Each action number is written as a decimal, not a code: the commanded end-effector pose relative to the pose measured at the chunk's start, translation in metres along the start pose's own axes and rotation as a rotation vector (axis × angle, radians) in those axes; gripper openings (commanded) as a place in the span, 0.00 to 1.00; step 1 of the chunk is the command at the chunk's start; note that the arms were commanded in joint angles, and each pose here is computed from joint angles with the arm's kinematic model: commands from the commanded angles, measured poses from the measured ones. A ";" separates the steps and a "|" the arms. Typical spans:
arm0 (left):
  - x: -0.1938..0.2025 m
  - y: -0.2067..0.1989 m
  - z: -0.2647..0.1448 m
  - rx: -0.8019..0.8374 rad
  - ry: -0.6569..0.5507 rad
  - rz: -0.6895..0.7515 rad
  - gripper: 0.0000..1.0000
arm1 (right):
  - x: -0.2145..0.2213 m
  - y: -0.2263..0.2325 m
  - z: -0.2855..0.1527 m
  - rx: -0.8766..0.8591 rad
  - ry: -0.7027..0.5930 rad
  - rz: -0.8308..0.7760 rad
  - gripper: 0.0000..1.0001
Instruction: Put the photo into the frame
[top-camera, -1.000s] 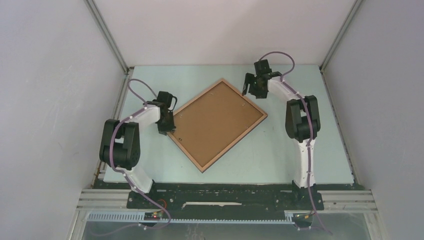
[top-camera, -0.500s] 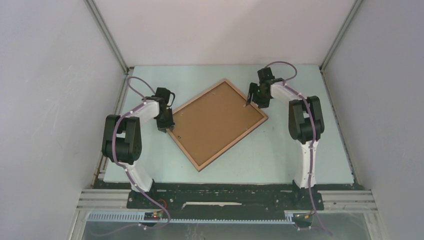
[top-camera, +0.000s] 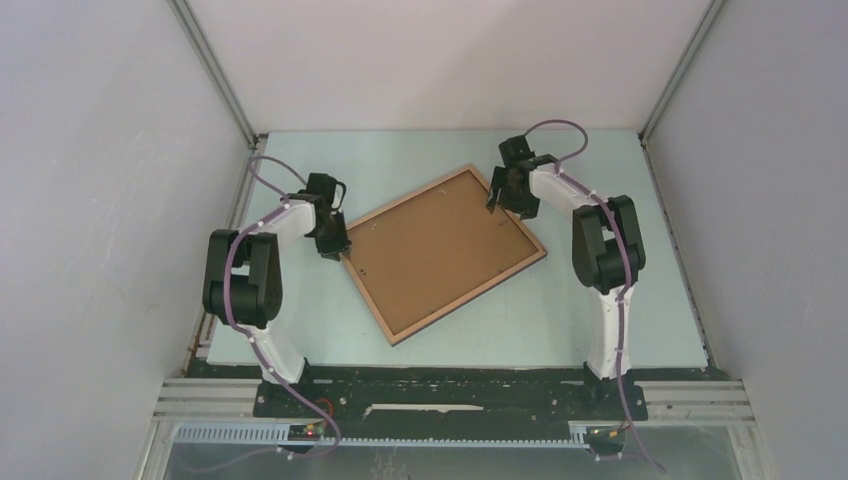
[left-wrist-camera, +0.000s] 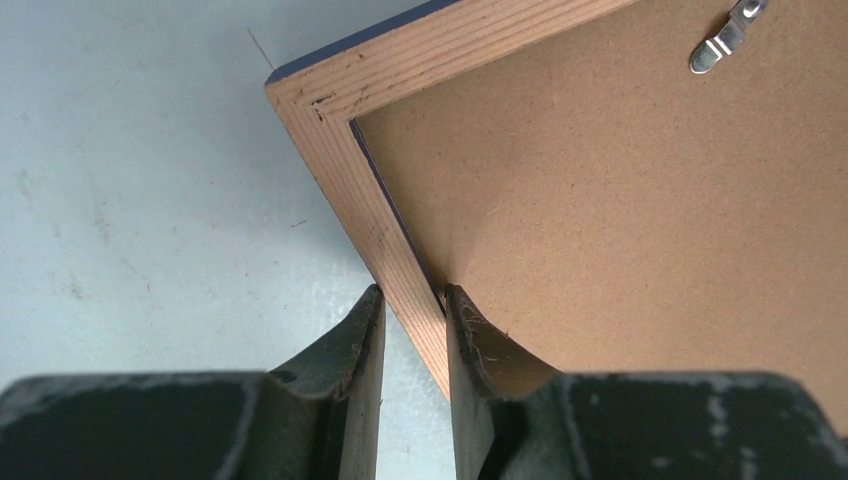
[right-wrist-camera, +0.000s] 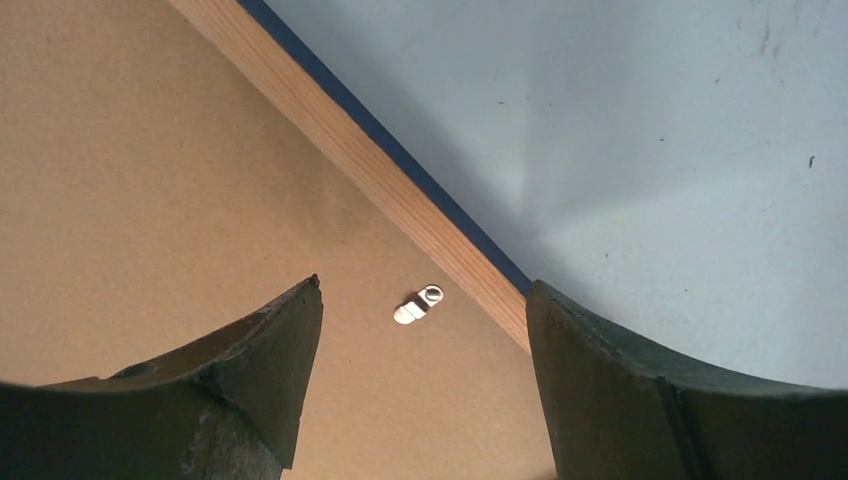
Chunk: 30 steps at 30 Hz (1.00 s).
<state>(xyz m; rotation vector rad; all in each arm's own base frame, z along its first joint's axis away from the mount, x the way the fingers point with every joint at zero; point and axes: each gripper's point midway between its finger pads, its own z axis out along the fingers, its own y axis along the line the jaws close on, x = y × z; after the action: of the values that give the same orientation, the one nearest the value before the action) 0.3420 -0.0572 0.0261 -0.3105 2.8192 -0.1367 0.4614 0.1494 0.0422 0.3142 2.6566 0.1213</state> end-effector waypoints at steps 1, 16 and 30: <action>-0.012 -0.018 -0.008 0.081 -0.044 -0.012 0.13 | 0.006 -0.001 0.002 0.091 -0.002 -0.025 0.80; -0.014 -0.009 -0.007 0.052 -0.043 -0.035 0.13 | 0.018 -0.012 0.000 0.122 0.068 -0.064 0.76; -0.014 -0.006 -0.005 0.050 -0.037 -0.044 0.13 | 0.025 -0.011 0.007 0.138 0.117 -0.098 0.72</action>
<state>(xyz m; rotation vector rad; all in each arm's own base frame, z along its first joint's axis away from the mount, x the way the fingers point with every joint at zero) 0.3439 -0.0566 0.0266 -0.3559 2.8110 -0.1593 0.4490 0.1400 0.0317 0.2628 2.7379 -0.0632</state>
